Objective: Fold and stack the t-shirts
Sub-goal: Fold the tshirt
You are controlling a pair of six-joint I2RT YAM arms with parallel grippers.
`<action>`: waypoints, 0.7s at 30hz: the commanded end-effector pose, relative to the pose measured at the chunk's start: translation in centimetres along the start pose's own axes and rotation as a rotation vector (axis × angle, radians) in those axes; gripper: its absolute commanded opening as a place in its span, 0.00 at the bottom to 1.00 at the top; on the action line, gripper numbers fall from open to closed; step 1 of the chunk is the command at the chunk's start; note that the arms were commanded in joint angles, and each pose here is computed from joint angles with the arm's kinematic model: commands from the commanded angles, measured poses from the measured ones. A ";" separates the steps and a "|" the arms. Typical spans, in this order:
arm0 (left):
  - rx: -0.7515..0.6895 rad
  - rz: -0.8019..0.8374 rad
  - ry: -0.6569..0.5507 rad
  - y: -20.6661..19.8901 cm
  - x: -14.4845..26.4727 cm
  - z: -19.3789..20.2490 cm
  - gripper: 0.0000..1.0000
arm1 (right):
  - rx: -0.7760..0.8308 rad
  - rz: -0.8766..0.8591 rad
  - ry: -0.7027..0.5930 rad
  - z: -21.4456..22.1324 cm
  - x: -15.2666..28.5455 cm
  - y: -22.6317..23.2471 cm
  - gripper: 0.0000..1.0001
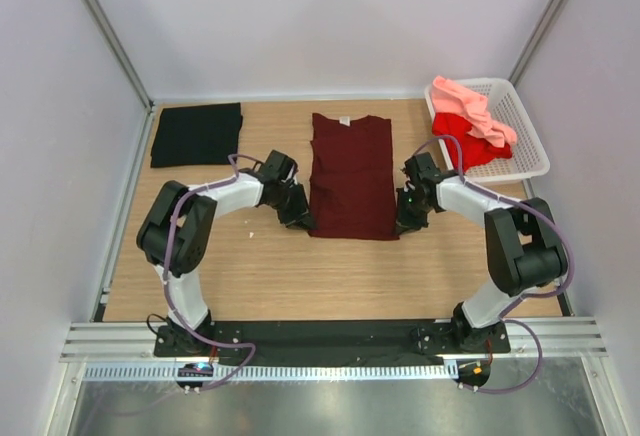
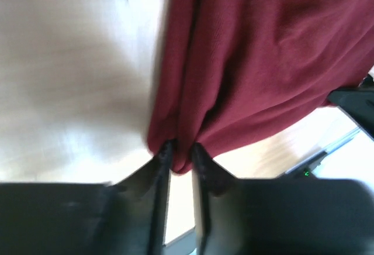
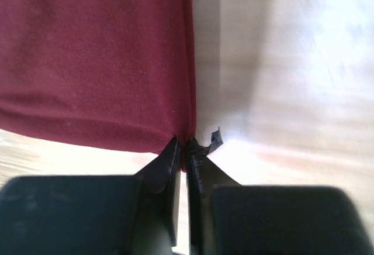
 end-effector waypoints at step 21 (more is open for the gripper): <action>-0.438 -0.111 -0.115 -2.4 2.3 -10.2 0.35 | 0.086 -0.216 -0.187 -0.6 7.6 8.9 0.27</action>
Point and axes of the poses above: each gripper's point midway between its finger pads, its own x axis back along the fingers, its own y axis along the line the jaws close on, z = x × y, the point moved 3 cm from there along x, back along the fingers, and after that the axes turned 9 degrees about -x, right-handed, at the moved point
